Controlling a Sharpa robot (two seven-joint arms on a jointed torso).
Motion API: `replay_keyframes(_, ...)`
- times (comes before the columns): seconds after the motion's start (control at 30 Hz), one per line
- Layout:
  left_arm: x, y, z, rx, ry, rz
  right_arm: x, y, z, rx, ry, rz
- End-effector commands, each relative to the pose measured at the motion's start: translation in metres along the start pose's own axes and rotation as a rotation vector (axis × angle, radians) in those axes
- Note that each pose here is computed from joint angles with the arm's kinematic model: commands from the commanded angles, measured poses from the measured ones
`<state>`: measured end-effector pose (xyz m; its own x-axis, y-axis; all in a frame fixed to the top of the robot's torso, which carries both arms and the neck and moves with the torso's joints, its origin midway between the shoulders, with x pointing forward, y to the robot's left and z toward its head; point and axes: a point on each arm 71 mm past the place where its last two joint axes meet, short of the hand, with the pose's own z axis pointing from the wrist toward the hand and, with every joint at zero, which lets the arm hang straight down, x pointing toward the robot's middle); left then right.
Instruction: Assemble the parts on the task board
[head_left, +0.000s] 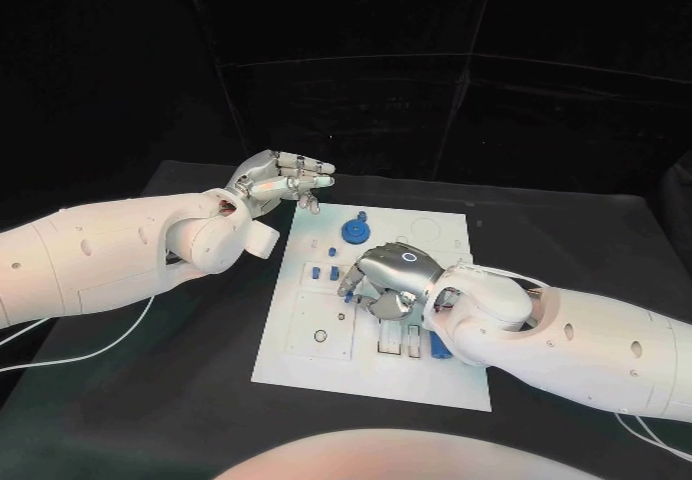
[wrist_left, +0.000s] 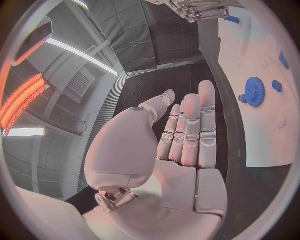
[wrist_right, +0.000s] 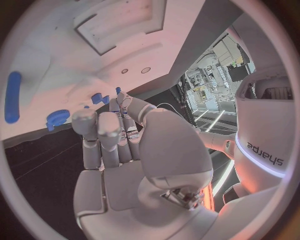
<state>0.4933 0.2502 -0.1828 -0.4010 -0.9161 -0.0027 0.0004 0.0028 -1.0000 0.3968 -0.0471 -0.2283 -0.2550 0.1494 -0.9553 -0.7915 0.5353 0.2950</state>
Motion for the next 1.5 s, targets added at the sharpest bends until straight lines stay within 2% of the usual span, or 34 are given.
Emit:
replay_keyframes(0.03, 0.0012, -0.0020, 0.0010, 0.013, 0.007, -0.007, 0.007, 0.002, 0.002, -0.017, 0.049, -0.003)
replay_keyframes(0.23, 0.0016, -0.0021, 0.0014, 0.013, 0.008, -0.007, 0.012, 0.003, 0.003, -0.018, 0.064, -0.003)
replay_keyframes(0.83, 0.0022, -0.0020, 0.0018, 0.011, 0.012, -0.008, 0.017, 0.007, 0.007, -0.027, 0.065, -0.011)
replay_keyframes(1.5, 0.0026, -0.0019, 0.0015, 0.008, 0.017, -0.011, 0.022, 0.008, 0.011, -0.022, 0.111, -0.078)
